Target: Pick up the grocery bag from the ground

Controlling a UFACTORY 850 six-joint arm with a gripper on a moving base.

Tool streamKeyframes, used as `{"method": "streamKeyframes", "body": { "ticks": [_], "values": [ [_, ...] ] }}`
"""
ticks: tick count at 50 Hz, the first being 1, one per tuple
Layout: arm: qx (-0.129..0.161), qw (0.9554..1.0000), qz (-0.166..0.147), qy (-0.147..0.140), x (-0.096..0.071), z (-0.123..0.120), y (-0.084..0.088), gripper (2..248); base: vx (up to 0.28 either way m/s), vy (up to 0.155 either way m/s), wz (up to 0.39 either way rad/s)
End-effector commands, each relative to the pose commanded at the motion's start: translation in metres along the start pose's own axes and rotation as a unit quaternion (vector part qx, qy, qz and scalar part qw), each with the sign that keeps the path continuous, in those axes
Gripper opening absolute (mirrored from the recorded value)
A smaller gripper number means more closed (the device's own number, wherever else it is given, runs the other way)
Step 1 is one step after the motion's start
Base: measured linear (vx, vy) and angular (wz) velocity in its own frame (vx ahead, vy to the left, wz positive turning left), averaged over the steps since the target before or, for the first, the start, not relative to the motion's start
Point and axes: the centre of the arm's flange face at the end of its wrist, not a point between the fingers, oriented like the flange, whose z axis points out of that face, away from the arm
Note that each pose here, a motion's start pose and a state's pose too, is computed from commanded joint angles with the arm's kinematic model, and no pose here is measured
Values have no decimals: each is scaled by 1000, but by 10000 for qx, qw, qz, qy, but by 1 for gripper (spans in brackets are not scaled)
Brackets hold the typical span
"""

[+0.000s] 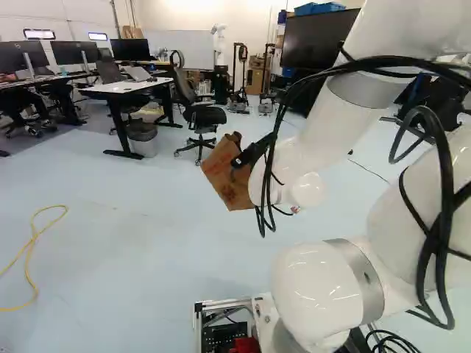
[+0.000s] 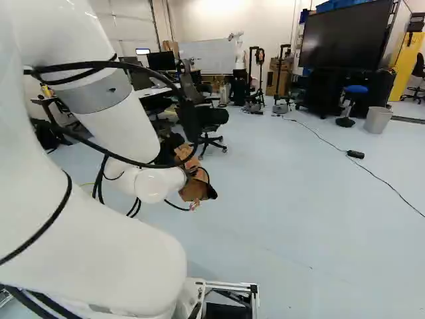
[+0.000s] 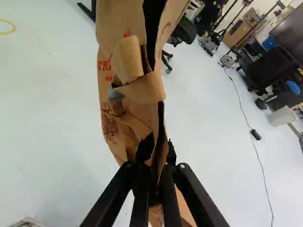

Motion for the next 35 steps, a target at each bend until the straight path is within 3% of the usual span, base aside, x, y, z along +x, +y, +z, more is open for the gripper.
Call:
{"method": "streamKeyframes", "body": {
  "ticks": [15,35],
  "values": [
    [-203,9965,744,306,3,-4,5,24,0,0,0],
    [-371,9860,1494,645,6,-9,10,24,0,0,0]
  ]
}}
